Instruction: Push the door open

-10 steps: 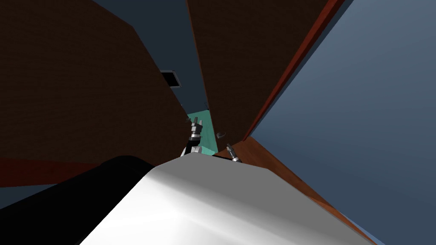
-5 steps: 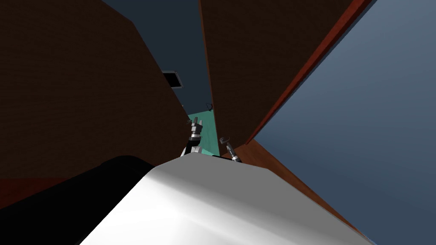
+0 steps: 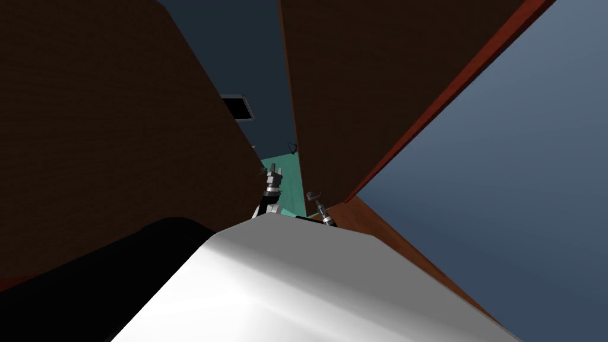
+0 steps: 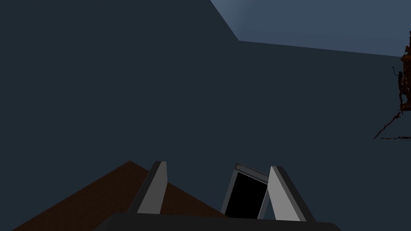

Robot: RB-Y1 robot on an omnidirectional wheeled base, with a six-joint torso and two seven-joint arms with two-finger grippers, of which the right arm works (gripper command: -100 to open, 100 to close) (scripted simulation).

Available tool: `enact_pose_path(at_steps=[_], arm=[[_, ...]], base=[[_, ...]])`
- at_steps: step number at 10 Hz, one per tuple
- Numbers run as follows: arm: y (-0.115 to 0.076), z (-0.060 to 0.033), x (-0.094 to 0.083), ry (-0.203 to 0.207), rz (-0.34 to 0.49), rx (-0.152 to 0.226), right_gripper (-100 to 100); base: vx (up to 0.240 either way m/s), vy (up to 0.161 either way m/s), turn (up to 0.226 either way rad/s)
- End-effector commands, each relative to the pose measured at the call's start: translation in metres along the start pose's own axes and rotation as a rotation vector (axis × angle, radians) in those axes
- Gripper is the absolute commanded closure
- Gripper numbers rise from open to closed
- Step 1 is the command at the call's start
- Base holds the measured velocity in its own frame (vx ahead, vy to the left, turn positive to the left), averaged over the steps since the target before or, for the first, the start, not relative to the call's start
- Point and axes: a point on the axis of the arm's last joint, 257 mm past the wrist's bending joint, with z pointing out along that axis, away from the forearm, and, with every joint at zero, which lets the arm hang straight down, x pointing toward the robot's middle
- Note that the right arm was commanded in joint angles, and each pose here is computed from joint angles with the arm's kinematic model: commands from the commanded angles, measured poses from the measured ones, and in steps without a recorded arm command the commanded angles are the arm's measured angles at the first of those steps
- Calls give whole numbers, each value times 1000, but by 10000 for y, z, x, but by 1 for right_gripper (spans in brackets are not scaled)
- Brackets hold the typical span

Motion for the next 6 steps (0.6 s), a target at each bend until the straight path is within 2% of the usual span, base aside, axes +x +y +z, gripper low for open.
enact_pose_path(at_steps=[1,4,5,6], arm=[[-2,-3,0,0,0,0,100],[-2,-3,0,0,0,0,100],[-10,-45,-48,-12,-3,2,-100],[-11,-60,-65,-18,-4,2,-100]], base=[[-26,-17,2],[-9,-5,0],[-112,-29,-102],[-192,-24,-118]])
